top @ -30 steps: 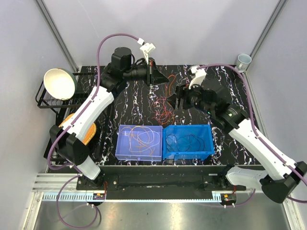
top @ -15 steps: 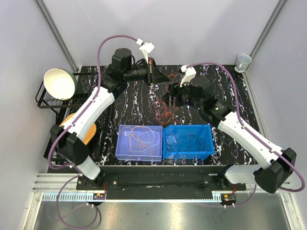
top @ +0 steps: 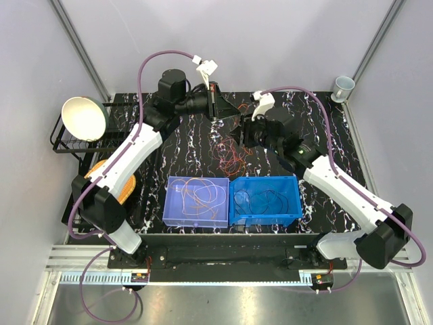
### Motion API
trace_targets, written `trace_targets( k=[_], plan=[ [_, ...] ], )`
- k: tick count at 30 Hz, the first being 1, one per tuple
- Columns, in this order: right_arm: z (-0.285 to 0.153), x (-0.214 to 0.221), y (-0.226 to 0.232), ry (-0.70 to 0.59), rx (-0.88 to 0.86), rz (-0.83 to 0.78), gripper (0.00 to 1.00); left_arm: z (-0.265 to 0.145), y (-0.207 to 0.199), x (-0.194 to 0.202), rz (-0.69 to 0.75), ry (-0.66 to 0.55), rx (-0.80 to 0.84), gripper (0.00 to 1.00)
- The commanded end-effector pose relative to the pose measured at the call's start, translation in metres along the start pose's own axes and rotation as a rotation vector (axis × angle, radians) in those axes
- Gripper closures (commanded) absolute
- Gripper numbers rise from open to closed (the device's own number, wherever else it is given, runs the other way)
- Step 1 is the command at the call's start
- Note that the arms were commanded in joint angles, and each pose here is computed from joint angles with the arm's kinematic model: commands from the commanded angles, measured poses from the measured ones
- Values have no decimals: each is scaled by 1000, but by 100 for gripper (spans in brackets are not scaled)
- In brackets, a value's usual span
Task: Untangle the cables
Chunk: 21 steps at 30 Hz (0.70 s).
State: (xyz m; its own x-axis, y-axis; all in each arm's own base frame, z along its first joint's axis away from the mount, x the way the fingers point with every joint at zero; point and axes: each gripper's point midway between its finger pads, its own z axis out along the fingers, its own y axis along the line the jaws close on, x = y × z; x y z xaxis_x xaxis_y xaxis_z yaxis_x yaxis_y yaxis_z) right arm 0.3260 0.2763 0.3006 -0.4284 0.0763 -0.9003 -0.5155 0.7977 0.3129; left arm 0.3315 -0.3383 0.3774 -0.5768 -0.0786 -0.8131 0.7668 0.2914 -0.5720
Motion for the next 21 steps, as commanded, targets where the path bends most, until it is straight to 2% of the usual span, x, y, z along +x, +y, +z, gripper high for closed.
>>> trace_targets(
  k=[1,2,4,8,9,10,13,17,21],
  plan=[
    [7,-13,-6,-61,30,5,72,-8,-20,-16,58,-54,41,100],
    [8,-14,-5,-63,31,11,83,-8,-20,-15,57,-53,41,100],
    [10,-13,-8,-58,47,18,98,-8,-20,-14,55,-50,42,100],
    [11,-10,-9,-50,53,20,100,-8,-19,-13,55,-46,38,100],
    [9,-13,-10,-60,61,23,100,-9,-17,-13,56,-45,29,97],
    [7,-15,-10,-66,62,19,100,-10,-13,-14,73,-53,3,75],
    [0,-20,-13,-86,79,5,100,-15,4,-13,82,-49,-100,38],
    [-7,-25,-18,-93,98,-29,100,-36,27,-17,60,-63,-195,24],
    [-16,-33,-28,-103,114,-19,100,-62,45,-17,56,-76,-262,20]
  ],
)
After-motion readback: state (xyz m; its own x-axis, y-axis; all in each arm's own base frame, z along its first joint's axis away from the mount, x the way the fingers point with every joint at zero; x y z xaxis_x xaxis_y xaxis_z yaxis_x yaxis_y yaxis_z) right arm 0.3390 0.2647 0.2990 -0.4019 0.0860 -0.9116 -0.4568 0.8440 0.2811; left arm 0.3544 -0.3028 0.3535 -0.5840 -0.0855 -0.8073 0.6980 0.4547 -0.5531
